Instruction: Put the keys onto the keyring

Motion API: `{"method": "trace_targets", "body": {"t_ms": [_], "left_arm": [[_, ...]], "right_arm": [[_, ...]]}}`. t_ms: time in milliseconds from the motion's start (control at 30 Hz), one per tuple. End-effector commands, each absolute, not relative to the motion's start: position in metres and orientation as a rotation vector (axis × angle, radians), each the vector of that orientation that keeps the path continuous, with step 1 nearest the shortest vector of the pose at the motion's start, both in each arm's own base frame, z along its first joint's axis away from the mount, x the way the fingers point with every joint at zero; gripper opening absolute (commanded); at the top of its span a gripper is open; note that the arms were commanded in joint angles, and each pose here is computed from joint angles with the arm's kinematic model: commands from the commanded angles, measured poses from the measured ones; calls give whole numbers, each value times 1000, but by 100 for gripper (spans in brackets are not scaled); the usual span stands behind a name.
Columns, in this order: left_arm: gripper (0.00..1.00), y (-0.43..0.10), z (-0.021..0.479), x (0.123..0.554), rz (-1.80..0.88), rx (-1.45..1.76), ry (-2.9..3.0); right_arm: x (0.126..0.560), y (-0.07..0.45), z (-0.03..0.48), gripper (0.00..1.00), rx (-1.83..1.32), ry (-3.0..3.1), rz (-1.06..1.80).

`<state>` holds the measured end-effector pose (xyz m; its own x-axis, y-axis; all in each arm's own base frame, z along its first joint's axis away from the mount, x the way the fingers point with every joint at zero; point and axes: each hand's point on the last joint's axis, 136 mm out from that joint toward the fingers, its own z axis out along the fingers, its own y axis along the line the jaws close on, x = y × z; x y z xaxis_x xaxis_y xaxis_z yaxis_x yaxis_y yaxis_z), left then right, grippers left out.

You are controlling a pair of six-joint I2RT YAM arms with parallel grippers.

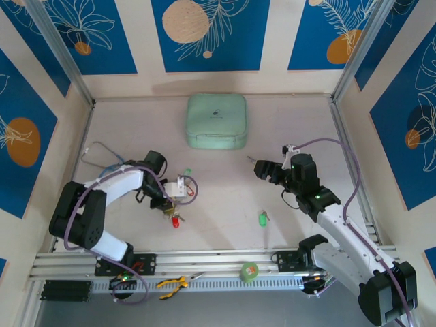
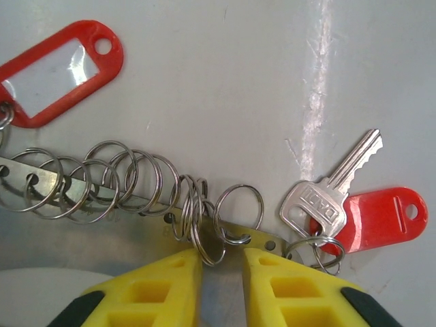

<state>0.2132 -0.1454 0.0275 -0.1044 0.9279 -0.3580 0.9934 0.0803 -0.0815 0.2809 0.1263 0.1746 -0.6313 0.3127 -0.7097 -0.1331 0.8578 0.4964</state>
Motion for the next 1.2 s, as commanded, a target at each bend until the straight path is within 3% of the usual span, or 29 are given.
{"method": "trace_targets", "body": {"t_ms": [0,233,433,633,800,967,1167], "left_arm": [[19,-153,30,207,-525,1979,2124],[13,-154,29,207,-525,1985,2127],[20,-155,29,210,-517,1958,2149],[21,-156,28,213,-500,1944,2179],[15,-158,29,218,-479,1926,2181],[0,-158,33,220,-441,1922,2144],[0,-158,42,222,-322,1929,1990]], "right_arm": [[279,121,173,86,154,2165,638],[278,120,172,86,156,2169,635],[277,120,170,86,157,2173,633],[277,120,169,86,156,2177,629],[277,119,168,86,157,2180,624],[276,118,168,86,156,2181,622],[277,119,168,87,157,2182,629]]}}
